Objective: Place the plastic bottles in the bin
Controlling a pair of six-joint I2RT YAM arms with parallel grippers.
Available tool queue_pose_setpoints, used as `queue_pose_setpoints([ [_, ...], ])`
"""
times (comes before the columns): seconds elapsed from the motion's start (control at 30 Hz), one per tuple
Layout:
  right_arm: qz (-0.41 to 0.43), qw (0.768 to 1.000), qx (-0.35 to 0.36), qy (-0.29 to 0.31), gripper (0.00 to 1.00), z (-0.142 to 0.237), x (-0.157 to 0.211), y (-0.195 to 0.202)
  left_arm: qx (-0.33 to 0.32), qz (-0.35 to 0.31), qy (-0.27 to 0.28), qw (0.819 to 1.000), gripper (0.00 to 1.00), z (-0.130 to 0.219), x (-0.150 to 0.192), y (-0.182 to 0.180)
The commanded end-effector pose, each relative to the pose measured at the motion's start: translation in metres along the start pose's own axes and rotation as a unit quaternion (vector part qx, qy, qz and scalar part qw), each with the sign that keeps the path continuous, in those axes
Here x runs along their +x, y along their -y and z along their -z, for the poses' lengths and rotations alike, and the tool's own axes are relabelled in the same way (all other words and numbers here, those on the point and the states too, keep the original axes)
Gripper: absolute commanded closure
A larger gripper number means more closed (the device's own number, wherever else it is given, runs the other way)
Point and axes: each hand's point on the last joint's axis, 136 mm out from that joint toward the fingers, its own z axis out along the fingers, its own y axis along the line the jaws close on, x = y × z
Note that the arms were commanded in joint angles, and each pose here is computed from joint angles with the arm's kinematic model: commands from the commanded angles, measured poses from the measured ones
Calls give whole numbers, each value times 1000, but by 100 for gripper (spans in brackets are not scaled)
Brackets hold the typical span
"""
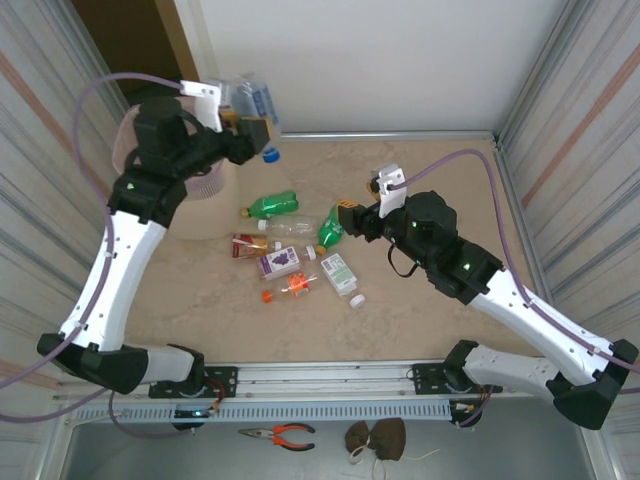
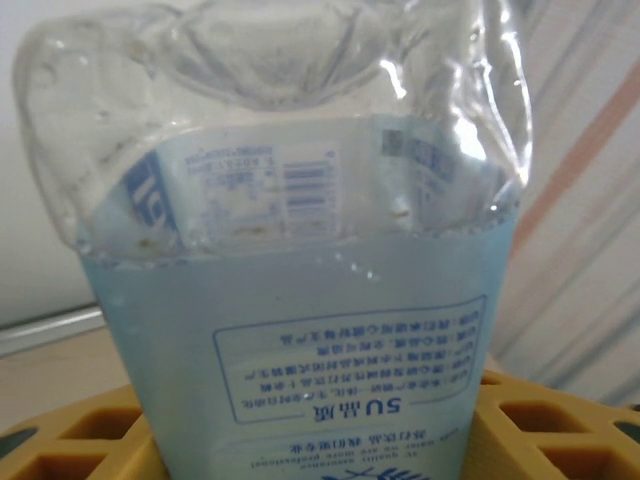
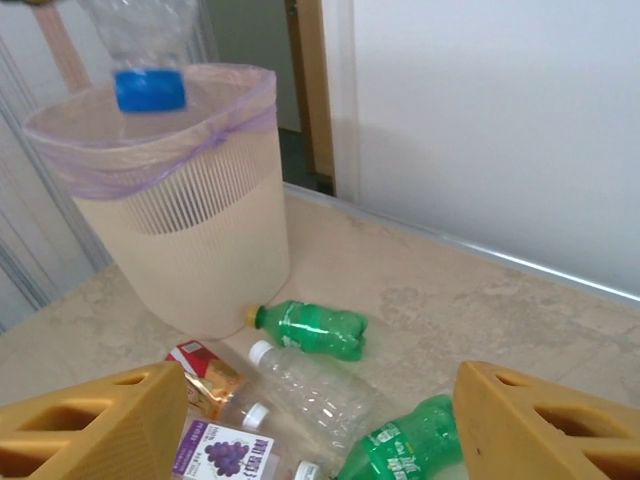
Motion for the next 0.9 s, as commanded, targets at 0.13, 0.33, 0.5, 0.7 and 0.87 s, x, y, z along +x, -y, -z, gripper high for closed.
queue_pose_setpoints([
  [0.13, 27, 999, 17, -19, 30, 4, 9, 7, -100, -44, -94, 990, 43, 15, 12, -75],
  [0.33, 27, 999, 18, -31, 30, 5, 14, 8, -183, -31, -130, 974, 42, 29, 17, -147],
  [0.5, 21, 999, 23, -34, 30, 13, 16, 11, -209, 2, -169, 963, 42, 31, 38, -196],
  [0.7, 17, 999, 30, -39, 30, 14, 20, 14, -202, 27, -223, 953, 42, 17, 66, -222],
  [0.87, 15, 998, 31, -43, 30, 15, 23, 14, -185, 56, -276, 941, 41, 4, 103, -233],
])
